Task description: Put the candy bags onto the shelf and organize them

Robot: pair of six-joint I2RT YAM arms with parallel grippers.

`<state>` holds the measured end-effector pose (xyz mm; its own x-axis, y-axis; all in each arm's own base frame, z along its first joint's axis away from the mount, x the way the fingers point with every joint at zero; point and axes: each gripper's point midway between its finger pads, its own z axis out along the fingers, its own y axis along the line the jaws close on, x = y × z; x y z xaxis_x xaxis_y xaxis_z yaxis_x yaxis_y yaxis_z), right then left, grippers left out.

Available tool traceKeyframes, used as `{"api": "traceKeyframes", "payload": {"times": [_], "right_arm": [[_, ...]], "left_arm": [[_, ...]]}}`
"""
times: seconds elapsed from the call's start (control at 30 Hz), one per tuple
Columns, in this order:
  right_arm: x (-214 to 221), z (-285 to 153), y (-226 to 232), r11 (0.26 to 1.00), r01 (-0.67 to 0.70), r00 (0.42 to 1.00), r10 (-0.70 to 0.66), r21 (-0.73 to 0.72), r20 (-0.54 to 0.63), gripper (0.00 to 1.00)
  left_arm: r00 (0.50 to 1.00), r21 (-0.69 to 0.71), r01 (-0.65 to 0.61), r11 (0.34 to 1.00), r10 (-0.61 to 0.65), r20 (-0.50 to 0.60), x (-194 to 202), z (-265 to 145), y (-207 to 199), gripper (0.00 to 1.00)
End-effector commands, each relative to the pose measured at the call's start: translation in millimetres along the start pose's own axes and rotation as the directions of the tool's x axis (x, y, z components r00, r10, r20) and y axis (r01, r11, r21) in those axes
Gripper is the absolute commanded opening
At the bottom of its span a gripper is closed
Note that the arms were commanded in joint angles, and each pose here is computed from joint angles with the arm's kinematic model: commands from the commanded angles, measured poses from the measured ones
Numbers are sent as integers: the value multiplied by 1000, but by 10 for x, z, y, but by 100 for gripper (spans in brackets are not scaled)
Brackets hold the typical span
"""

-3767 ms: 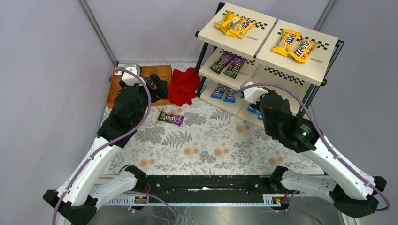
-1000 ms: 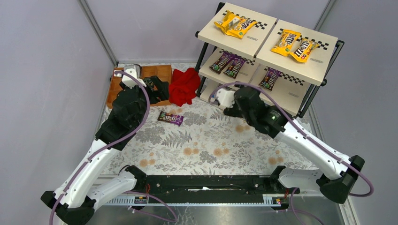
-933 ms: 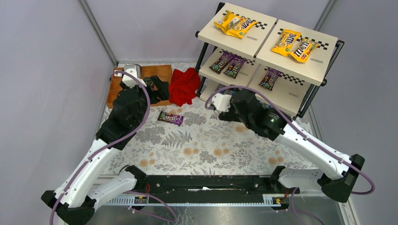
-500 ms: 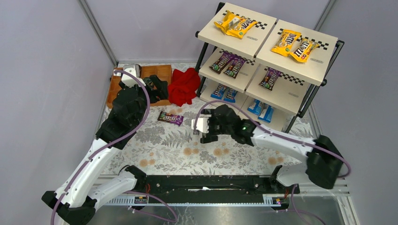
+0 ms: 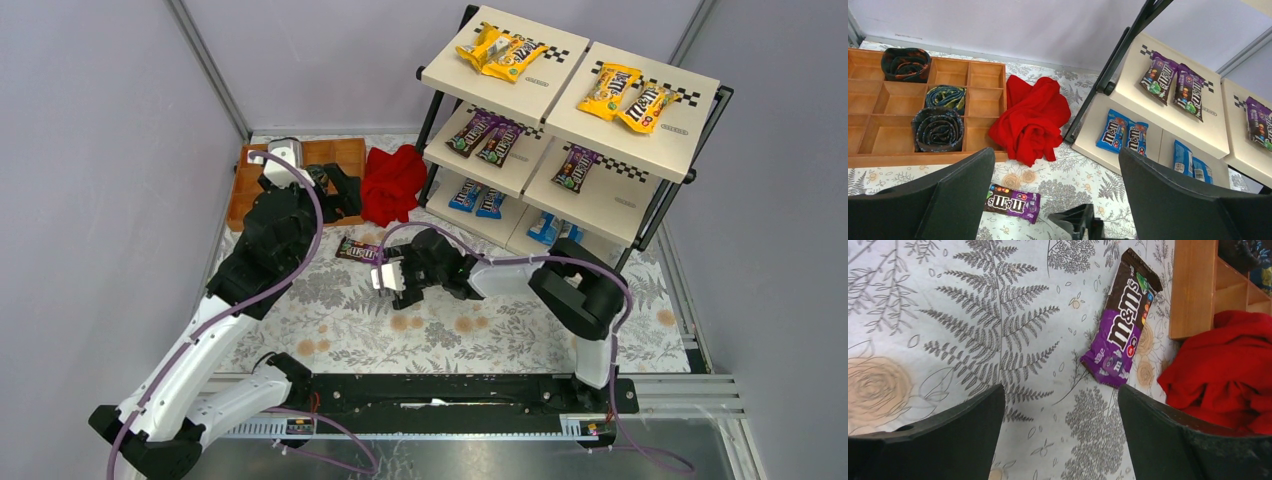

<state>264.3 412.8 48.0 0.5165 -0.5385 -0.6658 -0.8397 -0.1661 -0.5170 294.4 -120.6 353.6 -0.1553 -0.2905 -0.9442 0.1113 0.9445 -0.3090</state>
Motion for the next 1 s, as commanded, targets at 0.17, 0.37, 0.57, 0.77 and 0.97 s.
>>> {"api": "traceKeyframes", "payload": {"times": [0.17,0.37,0.57,0.77,0.97], "right_arm": [[-25,395,-283,987,149,989,-149,61,1,79],[152,565,-346,983,150,988,-146,101,-49,72],[263,661,-418,979,136,989,-125,151,-79,61],[242,679,-471,981,101,992,-88,164,-85,14],[224,459,-555,968,42,994,-16,249,-108,0]], "left_arm": [[999,20,-9,1000,8,44,-98,-26,-103,99],[999,17,-20,1000,19,45,-94,-43,-124,99],[999,17,-26,1000,25,44,-87,-53,-141,99],[998,13,-29,1000,28,48,-95,-66,-142,99],[998,12,-27,1000,26,50,-100,-72,-140,99]]}}
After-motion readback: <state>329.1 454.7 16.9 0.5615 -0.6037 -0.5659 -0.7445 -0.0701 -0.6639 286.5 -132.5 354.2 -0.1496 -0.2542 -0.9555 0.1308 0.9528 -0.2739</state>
